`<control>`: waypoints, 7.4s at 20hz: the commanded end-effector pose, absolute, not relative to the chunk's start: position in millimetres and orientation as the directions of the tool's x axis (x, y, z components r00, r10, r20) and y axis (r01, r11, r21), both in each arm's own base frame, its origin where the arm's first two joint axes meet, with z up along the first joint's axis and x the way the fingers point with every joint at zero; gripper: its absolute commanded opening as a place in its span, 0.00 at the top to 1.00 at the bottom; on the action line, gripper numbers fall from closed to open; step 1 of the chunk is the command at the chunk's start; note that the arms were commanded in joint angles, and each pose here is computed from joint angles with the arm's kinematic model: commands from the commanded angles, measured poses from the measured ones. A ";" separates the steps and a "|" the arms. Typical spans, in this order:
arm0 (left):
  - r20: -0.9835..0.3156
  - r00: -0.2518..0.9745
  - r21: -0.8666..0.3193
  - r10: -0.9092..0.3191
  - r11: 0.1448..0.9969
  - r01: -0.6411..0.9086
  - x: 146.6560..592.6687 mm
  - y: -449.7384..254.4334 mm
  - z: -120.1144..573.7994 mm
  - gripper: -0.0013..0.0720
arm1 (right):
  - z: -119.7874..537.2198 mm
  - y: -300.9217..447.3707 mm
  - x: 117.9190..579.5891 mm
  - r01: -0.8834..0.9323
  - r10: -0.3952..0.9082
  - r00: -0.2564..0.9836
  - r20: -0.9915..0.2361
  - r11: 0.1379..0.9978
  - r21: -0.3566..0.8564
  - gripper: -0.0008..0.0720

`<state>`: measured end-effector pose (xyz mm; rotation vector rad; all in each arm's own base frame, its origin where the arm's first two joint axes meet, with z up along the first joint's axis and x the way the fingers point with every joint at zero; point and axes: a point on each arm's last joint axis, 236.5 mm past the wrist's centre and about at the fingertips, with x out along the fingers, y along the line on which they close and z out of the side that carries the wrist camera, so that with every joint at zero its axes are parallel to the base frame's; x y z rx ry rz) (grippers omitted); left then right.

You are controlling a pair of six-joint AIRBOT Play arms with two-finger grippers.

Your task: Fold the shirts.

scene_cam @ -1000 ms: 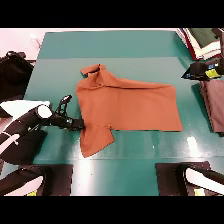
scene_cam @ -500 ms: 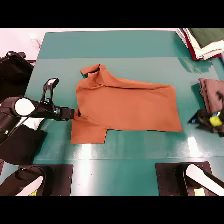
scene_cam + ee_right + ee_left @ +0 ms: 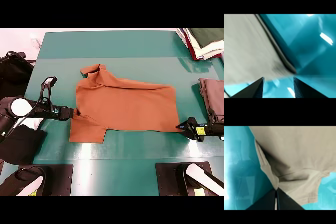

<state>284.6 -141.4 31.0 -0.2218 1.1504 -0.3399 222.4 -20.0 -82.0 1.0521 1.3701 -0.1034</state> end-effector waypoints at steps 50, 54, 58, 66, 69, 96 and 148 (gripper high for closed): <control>-0.814 0.473 -0.293 -0.338 0.941 0.167 521.4 -119.7 51.3 0.95 | 47.4 -22.6 488.2 0.009 0.214 0.271 -0.939 0.974 0.224 0.97; -0.867 0.354 -0.296 -0.349 0.935 0.197 493.1 -122.2 23.3 0.95 | 22.5 -20.8 463.3 0.020 0.220 0.211 -0.953 0.973 0.229 0.96; -0.903 0.237 -0.330 -0.358 0.932 0.150 460.5 -124.0 -25.7 0.95 | -11.7 -14.4 437.7 0.051 0.239 0.145 -0.960 0.967 0.248 0.96; -0.934 0.217 -0.276 -0.285 0.959 0.071 419.5 -93.9 5.3 0.26 | 11.2 -24.8 395.0 0.059 0.245 0.106 -0.964 0.966 0.252 0.53; -0.954 0.168 -0.250 -0.248 0.968 0.011 347.9 -82.0 1.7 0.26 | 27.1 -30.0 363.4 0.087 0.235 0.143 -0.961 0.965 0.249 0.53; -0.812 0.124 -0.580 -0.571 0.812 -0.062 195.5 -147.5 -54.6 0.95 | -49.6 -59.0 199.4 0.452 0.356 -0.054 -0.933 0.842 0.295 0.27; -0.767 0.372 -0.521 -0.523 0.846 0.113 378.0 -164.9 48.8 0.95 | -60.1 -47.1 358.4 0.270 0.619 0.067 -0.783 0.744 0.611 0.19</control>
